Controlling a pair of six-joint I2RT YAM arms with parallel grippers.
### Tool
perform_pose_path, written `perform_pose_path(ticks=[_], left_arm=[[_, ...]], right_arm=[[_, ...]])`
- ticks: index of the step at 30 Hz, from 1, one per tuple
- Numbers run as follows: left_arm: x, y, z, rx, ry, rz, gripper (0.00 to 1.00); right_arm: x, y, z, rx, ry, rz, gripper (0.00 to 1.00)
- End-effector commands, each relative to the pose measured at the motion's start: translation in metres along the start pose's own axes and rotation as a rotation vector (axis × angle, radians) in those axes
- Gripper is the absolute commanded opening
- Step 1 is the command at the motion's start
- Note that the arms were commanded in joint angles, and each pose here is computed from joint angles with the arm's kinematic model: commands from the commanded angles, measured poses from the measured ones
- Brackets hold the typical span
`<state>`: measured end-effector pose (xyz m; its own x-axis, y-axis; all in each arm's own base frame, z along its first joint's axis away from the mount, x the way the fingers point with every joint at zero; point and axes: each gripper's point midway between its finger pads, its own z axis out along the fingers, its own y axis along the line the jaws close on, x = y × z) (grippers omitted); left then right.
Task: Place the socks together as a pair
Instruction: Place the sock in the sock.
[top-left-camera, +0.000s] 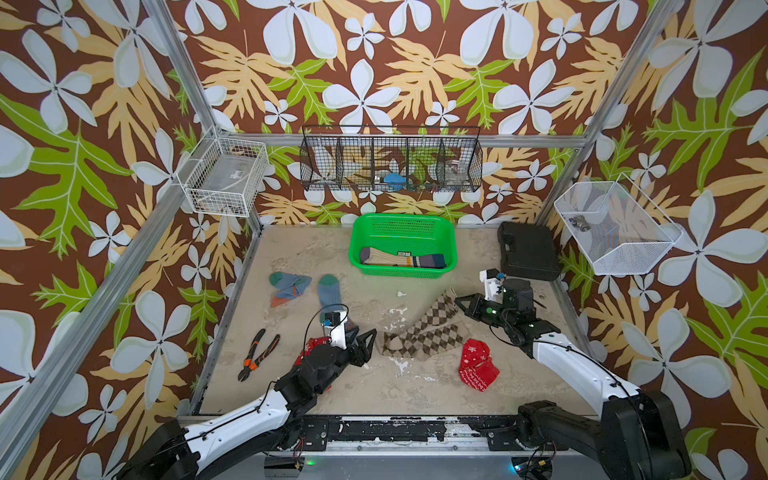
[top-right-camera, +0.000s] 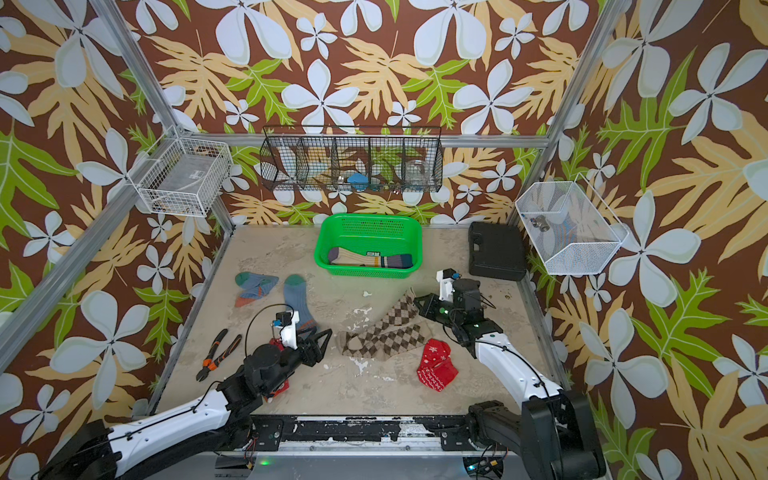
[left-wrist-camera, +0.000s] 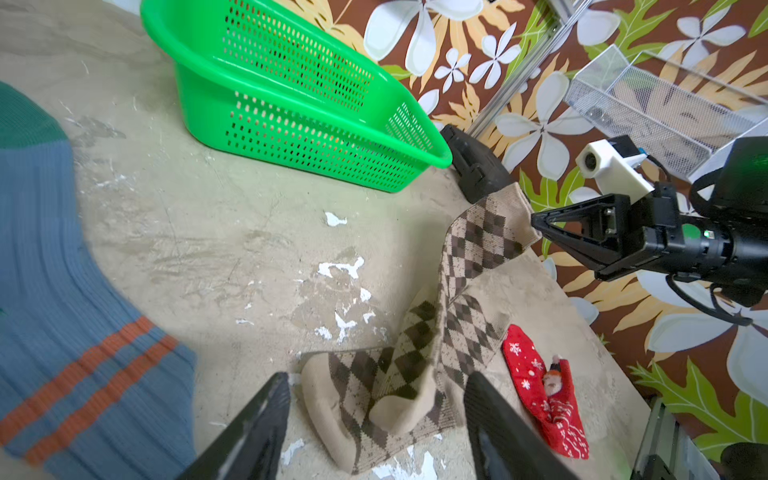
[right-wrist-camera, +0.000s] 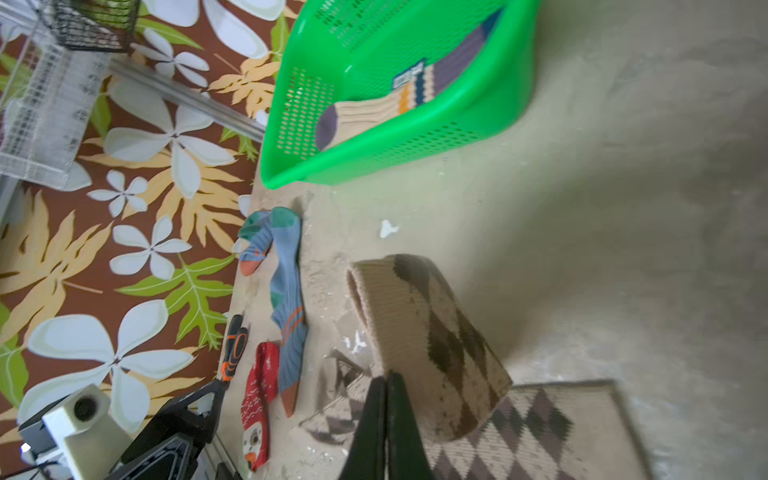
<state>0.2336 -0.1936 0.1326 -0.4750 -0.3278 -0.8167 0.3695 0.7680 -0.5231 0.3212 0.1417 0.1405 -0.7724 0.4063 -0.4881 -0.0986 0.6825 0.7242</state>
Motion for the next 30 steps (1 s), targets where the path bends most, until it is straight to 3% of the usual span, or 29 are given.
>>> perform_pose_path(ticks=[1, 9, 17, 23, 30], left_arm=[[0.003, -0.015, 0.008, 0.07, 0.029, -0.015, 0.69], [0.037, -0.037, 0.028, 0.174, 0.188, 0.056, 0.7], [0.069, -0.056, 0.013, 0.149, 0.137, 0.328, 0.72], [0.078, -0.034, 0.027, 0.018, 0.127, 0.418, 0.77], [0.09, -0.049, 0.046, 0.055, 0.148, 0.466, 0.78]], right_arm=[[-0.011, -0.007, 0.004, -0.011, -0.047, -0.031, 0.0], [-0.011, -0.026, 0.021, 0.011, -0.016, -0.017, 0.0], [-0.009, -0.024, 0.02, 0.006, -0.001, -0.046, 0.0], [-0.006, -0.018, 0.018, -0.017, 0.016, -0.064, 0.0], [-0.004, -0.013, 0.015, -0.033, 0.025, -0.083, 0.0]])
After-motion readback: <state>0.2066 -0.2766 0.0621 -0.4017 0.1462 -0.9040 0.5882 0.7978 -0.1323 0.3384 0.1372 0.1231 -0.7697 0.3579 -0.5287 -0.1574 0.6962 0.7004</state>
